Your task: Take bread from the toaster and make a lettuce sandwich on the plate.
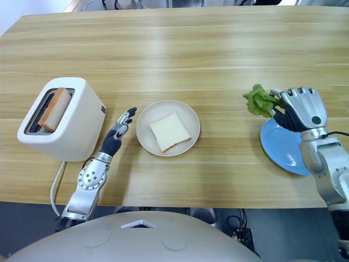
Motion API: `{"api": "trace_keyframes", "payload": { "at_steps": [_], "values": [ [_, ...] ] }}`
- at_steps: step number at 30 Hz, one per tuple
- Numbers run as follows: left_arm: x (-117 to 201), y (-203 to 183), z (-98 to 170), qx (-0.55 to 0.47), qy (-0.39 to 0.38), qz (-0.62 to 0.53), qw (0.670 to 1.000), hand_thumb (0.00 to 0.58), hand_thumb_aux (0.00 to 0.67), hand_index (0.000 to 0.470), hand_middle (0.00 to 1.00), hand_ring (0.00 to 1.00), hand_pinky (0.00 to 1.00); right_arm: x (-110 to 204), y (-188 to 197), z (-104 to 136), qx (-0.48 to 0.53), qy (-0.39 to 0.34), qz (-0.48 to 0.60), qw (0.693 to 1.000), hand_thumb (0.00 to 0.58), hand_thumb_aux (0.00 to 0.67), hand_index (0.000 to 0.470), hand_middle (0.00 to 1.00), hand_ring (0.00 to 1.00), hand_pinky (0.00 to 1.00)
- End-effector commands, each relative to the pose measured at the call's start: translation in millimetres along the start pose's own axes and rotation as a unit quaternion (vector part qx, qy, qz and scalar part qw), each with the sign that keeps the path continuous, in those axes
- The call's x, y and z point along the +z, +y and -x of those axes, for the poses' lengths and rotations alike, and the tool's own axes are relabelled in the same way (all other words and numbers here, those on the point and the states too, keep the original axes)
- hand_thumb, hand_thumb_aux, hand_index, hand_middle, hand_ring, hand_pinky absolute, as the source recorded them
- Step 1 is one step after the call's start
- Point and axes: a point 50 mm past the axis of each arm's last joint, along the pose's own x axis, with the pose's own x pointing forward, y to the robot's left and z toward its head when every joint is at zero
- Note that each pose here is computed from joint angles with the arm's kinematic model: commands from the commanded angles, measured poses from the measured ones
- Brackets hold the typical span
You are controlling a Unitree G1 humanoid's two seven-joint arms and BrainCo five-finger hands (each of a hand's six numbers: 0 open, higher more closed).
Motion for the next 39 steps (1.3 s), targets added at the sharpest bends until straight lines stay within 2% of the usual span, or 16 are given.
{"api": "trace_keyframes", "payload": {
  "at_steps": [1, 9, 18, 26, 39],
  "values": [
    [-6.6, -2.2, -0.2, -0.001, 0.012, 0.007, 1.0, 0.0, 0.0, 0.0, 0.0, 0.0, 0.0, 29.6, 15.9, -17.1, 0.011, -0.042, -0.059, 0.997, 0.58, 0.67, 0.46, 1.0, 1.0, 1.0],
    [-8.4, -4.4, -5.3, -0.006, 0.009, 0.01, 1.0, 0.0, 0.0, 0.0, 0.0, 0.0, 0.0, 93.4, 61.6, -46.0, 0.039, -0.116, -0.163, 0.979, 0.58, 0.67, 0.46, 1.0, 1.0, 1.0],
    [-11.1, -6.1, -6.3, -0.007, 0.012, 0.009, 1.0, 0.0, 0.0, 0.0, 0.0, 0.0, 0.0, 142.0, 99.6, -37.3, 0.112, -0.177, -0.201, 0.957, 0.58, 0.67, 0.46, 1.0, 1.0, 1.0],
    [-13.5, -7.6, -5.4, -0.005, 0.017, 0.011, 1.0, 0.0, 0.0, 0.0, 0.0, 0.0, 0.0, 157.7, 115.6, -29.4, 0.147, -0.197, -0.21, 0.946, 0.58, 0.67, 0.46, 1.0, 1.0, 1.0],
    [-17.4, -10.4, -5.1, -0.009, 0.022, 0.01, 1.0, 0.0, 0.0, 0.0, 0.0, 0.0, 0.0, 172.7, 128.6, -32.1, 0.157, -0.206, -0.214, 0.942, 0.58, 0.67, 0.46, 1.0, 1.0, 1.0]
  ]
}}
